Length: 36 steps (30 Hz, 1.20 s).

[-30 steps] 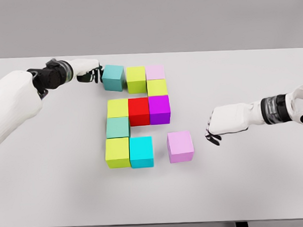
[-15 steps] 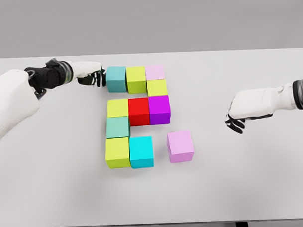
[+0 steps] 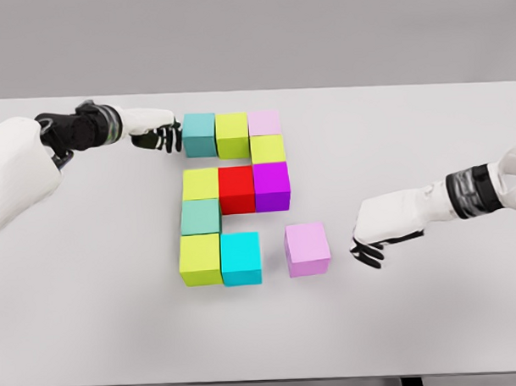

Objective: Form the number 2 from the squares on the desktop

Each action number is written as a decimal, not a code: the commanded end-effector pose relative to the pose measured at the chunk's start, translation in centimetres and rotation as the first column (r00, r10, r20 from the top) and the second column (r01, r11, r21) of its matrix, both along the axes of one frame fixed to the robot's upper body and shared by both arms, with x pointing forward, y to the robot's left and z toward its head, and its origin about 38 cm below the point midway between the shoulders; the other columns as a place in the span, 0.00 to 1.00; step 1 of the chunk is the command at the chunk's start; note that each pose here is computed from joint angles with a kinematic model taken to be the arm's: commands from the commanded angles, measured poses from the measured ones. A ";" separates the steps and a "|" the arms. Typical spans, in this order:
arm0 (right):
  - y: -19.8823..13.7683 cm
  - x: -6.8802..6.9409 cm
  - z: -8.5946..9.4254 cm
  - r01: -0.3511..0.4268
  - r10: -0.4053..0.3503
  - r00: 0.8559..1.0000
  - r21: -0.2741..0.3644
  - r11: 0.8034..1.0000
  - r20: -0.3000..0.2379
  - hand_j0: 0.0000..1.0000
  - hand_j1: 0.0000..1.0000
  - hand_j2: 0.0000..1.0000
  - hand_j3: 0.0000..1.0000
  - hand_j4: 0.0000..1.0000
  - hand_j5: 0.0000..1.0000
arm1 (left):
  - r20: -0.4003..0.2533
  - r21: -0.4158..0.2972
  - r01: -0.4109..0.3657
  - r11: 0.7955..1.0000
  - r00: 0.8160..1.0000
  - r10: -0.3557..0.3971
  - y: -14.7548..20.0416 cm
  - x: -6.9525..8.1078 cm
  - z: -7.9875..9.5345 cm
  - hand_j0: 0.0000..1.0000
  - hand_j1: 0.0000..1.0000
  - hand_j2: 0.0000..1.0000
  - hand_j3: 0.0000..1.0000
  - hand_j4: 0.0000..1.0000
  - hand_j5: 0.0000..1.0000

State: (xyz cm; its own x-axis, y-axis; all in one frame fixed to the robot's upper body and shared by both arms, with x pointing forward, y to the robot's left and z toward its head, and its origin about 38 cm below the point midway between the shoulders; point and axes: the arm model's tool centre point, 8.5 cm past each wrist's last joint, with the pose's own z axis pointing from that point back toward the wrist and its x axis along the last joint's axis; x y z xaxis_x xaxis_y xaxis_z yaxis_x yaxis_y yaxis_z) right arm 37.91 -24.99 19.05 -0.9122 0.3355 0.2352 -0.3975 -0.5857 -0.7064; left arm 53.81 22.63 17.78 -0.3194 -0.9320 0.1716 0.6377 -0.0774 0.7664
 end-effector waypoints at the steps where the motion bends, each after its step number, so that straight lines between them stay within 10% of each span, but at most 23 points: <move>1: 0.8 0.1 -0.2 -0.015 0.015 1.000 0.005 1.000 0.000 0.18 0.18 0.18 0.18 0.18 0.18 | 0.000 -0.005 0.007 1.000 1.000 -0.007 -0.1 -0.1 0.1 0.37 0.37 0.37 0.37 0.37 0.37; 12: 1.2 2.5 -1.6 0.011 -0.010 1.000 -0.042 0.999 0.026 0.18 0.18 0.18 0.18 0.18 0.18 | 0.021 -0.009 -0.048 0.999 0.999 0.048 2.7 0.2 1.0 0.41 0.41 0.41 0.41 0.41 0.41; 13: 1.3 2.5 -1.5 0.009 -0.008 1.000 -0.041 0.999 0.029 0.18 0.18 0.18 0.18 0.18 0.18 | 0.029 -0.037 -0.061 0.997 0.998 0.062 2.9 0.4 1.6 0.48 0.48 0.48 0.48 0.48 0.48; 15: 1.3 2.5 -1.3 0.006 -0.005 0.999 -0.041 0.999 0.034 0.18 0.18 0.18 0.18 0.18 0.18 | 0.048 -0.071 -0.087 0.994 0.995 0.090 3.6 0.7 2.5 1.00 1.00 1.00 1.00 1.00 1.00; 27: 3.2 2.4 -1.5 -0.035 0.036 0.999 -0.028 0.999 0.031 0.18 0.18 0.18 0.18 0.18 0.18 | 0.106 -0.095 -0.061 0.994 0.992 0.071 0.1 3.2 1.8 1.00 1.00 1.00 1.00 1.00 1.00; 31: 4.0 2.1 -1.6 -0.055 0.055 0.998 -0.016 0.998 0.027 0.18 0.18 0.18 0.18 0.18 0.18 | 0.117 -0.085 -0.054 0.995 0.991 0.064 -0.5 3.5 2.1 0.67 0.67 0.67 0.67 0.67 0.67; 36: 5.1 1.6 -1.4 -0.088 0.088 0.996 -0.001 0.996 0.029 0.18 0.18 0.18 0.18 0.18 0.18 | 0.109 -0.076 -0.050 0.996 0.992 0.058 -1.7 3.8 1.7 0.67 0.67 0.67 0.67 0.67 0.67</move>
